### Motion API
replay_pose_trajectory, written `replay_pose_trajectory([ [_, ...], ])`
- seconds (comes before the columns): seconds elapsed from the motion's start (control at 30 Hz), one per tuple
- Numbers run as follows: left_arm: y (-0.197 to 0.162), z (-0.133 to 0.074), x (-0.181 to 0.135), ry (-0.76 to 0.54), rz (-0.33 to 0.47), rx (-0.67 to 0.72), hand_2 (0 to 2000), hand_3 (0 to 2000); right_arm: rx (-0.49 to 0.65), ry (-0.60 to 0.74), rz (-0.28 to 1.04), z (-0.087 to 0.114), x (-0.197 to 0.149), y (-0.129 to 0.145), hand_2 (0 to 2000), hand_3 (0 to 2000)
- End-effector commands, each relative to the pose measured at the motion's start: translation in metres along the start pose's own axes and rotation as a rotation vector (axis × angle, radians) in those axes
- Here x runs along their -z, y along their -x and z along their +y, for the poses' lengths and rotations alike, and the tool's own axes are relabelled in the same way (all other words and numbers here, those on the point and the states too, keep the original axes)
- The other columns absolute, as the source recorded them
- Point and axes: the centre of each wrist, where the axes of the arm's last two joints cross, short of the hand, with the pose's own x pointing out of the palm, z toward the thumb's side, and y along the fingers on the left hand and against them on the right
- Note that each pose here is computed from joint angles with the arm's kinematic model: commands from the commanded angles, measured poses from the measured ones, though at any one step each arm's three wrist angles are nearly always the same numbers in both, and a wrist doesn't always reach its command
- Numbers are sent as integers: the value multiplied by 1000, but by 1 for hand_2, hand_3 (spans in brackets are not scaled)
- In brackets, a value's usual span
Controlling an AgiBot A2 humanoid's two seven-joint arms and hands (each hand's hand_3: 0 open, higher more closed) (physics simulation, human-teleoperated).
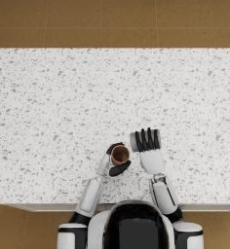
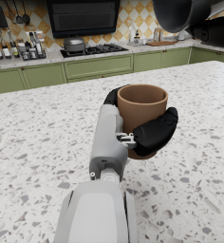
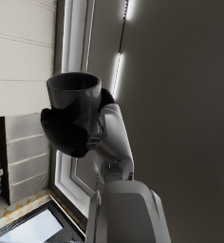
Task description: Pick up two cups and pour the berry on the right into the cup on the left
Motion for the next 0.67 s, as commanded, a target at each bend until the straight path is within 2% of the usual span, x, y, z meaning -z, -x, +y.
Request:
replay_pose_trajectory([
  [0.03,0,2,-4,-17,-1,-3,2000,1280,0,-2,16,0,0,0,2000,1280],
  [0.67,0,-3,-1,-2,-5,-2,2000,1280,-2,-5,57,0,0,0,2000,1280],
])
